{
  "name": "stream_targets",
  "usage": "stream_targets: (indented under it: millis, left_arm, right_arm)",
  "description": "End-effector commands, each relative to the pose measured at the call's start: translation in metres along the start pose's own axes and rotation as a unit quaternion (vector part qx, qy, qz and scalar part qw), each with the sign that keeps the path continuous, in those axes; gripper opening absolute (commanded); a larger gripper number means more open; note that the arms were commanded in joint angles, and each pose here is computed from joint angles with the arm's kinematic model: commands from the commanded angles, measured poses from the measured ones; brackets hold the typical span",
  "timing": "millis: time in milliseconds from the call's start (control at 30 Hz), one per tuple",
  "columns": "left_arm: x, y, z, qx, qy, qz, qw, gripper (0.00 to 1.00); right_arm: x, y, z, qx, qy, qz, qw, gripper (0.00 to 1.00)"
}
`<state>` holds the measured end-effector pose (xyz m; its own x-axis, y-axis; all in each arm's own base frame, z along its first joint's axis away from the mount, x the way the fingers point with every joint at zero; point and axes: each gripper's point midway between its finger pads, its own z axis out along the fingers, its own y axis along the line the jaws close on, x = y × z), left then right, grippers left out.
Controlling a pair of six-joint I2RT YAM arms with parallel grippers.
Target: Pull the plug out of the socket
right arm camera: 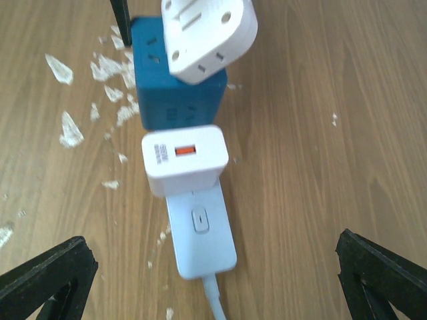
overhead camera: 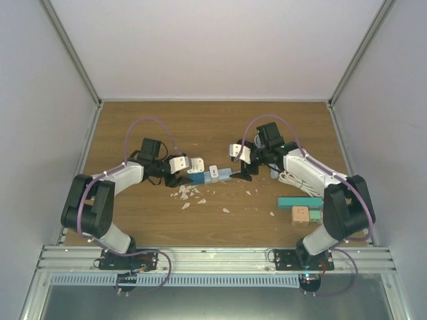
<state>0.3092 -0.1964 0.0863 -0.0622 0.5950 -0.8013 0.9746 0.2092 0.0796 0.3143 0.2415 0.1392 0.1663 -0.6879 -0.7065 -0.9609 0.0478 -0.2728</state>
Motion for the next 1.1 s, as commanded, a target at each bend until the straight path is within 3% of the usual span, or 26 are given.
stream_targets:
  millis: [0, 267, 500, 800, 1000, 1067]
  left_arm:
    - [-0.004, 0.000, -0.004, -0.025, -0.002, 0.070, 0.997, 0.43]
    - [0.000, -0.006, -0.004, -0.019, 0.000, 0.061, 0.998, 0.43]
    - [0.005, -0.007, -0.002, -0.015, 0.006, 0.055, 0.998, 0.43]
    - [0.001, -0.002, 0.000, -0.010, 0.001, 0.038, 0.999, 0.47]
    - [-0.005, -0.003, -0.001, 0.000, -0.007, 0.029, 1.000, 0.75]
    - [-0.008, -0.004, -0.002, 0.004, -0.011, 0.025, 1.000, 0.80]
  right_arm:
    - [-0.021, 0.018, 0.013, -0.083, -0.044, 0.023, 0.995, 1.00]
    - [-0.036, 0.021, 0.050, -0.126, -0.059, 0.014, 0.990, 1.00]
    - [-0.017, 0.022, 0.074, -0.145, -0.041, 0.018, 0.988, 0.97]
    - [-0.009, 0.022, 0.088, -0.149, -0.036, 0.031, 0.988, 0.84]
    - [-0.011, 0.022, 0.089, -0.149, -0.041, 0.025, 0.988, 0.81]
    - [-0.010, 0.022, 0.090, -0.150, -0.041, 0.025, 0.988, 0.80]
